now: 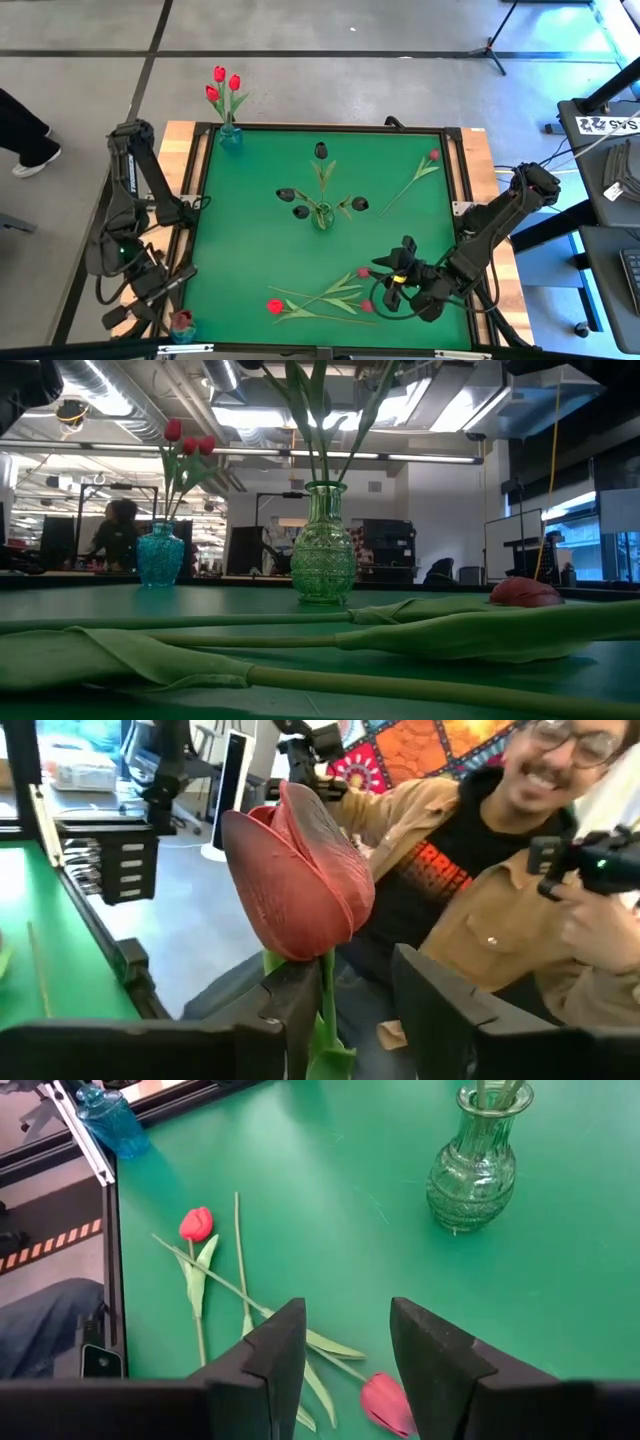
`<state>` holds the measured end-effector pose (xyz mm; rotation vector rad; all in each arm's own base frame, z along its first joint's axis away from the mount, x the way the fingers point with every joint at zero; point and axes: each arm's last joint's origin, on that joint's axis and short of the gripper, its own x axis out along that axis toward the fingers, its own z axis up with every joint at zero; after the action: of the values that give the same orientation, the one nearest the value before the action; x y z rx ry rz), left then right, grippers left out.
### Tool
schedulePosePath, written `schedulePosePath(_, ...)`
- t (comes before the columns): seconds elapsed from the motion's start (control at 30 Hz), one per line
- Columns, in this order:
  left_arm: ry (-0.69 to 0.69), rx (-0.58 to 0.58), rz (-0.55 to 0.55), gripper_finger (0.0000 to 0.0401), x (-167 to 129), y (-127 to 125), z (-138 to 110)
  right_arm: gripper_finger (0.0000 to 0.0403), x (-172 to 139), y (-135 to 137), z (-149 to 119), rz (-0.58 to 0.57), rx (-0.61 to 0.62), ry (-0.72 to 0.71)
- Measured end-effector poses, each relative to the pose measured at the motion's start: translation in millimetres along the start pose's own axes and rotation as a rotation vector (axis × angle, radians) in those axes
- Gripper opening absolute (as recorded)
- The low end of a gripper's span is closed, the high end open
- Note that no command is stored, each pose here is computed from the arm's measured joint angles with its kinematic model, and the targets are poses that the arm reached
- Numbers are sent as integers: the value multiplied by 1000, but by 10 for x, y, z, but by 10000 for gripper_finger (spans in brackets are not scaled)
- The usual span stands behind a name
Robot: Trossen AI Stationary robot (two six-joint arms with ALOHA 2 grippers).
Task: Sort flowers into vase by color
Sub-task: Put the dark red tulip into the bottom blue vase
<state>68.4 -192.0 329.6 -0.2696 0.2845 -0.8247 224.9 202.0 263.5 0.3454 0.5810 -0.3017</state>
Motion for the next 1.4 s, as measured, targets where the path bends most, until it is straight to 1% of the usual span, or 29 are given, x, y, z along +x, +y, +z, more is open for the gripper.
schedulePosePath(0.2, 27, -123, -44, 147, -76, 13, 20, 149, 0, -1, -1, -1, -11, 0)
schedulePosePath(0.3, 40, -213, -58, 152, -77, 9, 17, 149, 0, -1, 0, -1, -12, 0)
schedulePosePath(0.47, 75, -377, -31, 160, -78, 25, -17, 152, 0, -3, 2, -6, -27, -9)
schedulePosePath(0.57, 110, -443, -2, 166, -106, 52, -48, 160, 1, -9, 5, -19, -42, -22)
schedulePosePath(0.63, 126, -449, 16, 167, -125, 69, -63, 167, 1, -11, 7, -24, -58, -29)
schedulePosePath(0.77, 154, -411, 35, 167, -128, 85, -94, 181, 1, -11, 7, -24, -60, -28)
schedulePosePath(0.9, 199, -478, 44, 167, -156, 59, -149, 190, 1, -10, 4, -18, -56, -19)
schedulePosePath(1.0, 209, -504, 25, 167, -193, 30, -153, 191, 1, -10, 4, -19, -57, -19)
schedulePosePath(1.13, 220, -534, 48, 167, -222, 54, -160, 191, 15, -19, 18, -24, -52, -23)
schedulePosePath(1.4, 308, -608, 168, 167, -262, 129, -274, 191, 14, -14, 19, -20, -44, -23)
